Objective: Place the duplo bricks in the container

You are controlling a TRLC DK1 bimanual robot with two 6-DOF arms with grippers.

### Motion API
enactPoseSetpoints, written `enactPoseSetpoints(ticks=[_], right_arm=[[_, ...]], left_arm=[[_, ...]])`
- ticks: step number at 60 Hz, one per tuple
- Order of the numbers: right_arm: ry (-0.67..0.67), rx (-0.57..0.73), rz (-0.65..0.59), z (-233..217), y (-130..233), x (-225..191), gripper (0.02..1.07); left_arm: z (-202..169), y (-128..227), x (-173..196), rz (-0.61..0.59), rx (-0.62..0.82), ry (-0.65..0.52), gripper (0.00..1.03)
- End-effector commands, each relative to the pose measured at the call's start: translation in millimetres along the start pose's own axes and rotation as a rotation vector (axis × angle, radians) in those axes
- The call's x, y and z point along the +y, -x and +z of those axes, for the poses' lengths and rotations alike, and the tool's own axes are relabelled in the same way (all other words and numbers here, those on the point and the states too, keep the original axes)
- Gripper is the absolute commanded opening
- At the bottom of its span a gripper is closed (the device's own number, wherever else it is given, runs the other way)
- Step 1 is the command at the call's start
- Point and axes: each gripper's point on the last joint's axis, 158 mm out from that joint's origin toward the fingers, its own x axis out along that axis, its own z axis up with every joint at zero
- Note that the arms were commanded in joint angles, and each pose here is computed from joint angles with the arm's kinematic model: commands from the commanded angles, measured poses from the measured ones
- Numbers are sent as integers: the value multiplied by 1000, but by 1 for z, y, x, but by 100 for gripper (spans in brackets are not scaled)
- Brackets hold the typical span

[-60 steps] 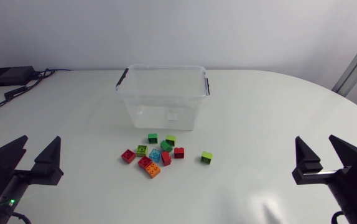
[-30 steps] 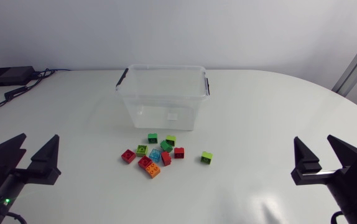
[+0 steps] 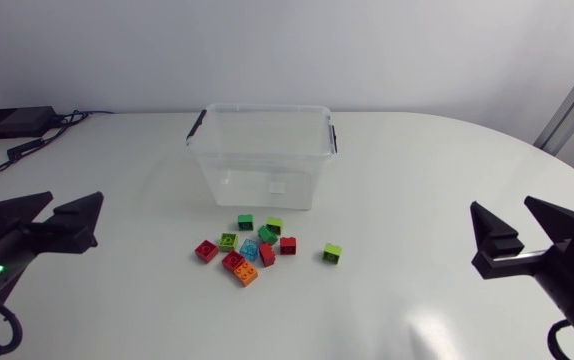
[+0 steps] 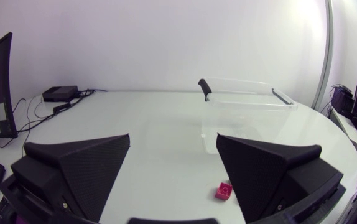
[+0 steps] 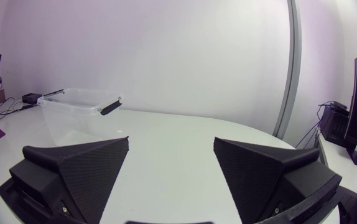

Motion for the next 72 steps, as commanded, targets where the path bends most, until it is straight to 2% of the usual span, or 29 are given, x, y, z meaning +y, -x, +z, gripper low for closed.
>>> enactPoseSetpoints(ticks=[1, 14, 20, 24, 28, 49, 72], right_arm=[[-7, 30, 19, 7, -5, 5, 101], [4, 166, 63, -5, -24, 17, 102], [11, 211, 90, -10, -30, 25, 102], [15, 238, 100, -12, -34, 29, 102], [17, 270, 102, -18, -36, 30, 102], [34, 404, 140, -39, -45, 41, 102], [122, 591, 267, -67, -43, 80, 102]], left_arm=[[-1, -13, -3, -5, 83, 23, 97], [-19, -39, -11, -25, 293, -20, 97], [-34, -53, -20, -49, 452, -63, 97], [-52, -61, -29, -97, 568, -173, 98], [-65, -67, -36, -123, 639, -201, 98], [-127, -86, -79, -318, 851, -292, 98], [-161, -113, -110, -408, 903, -411, 97]])
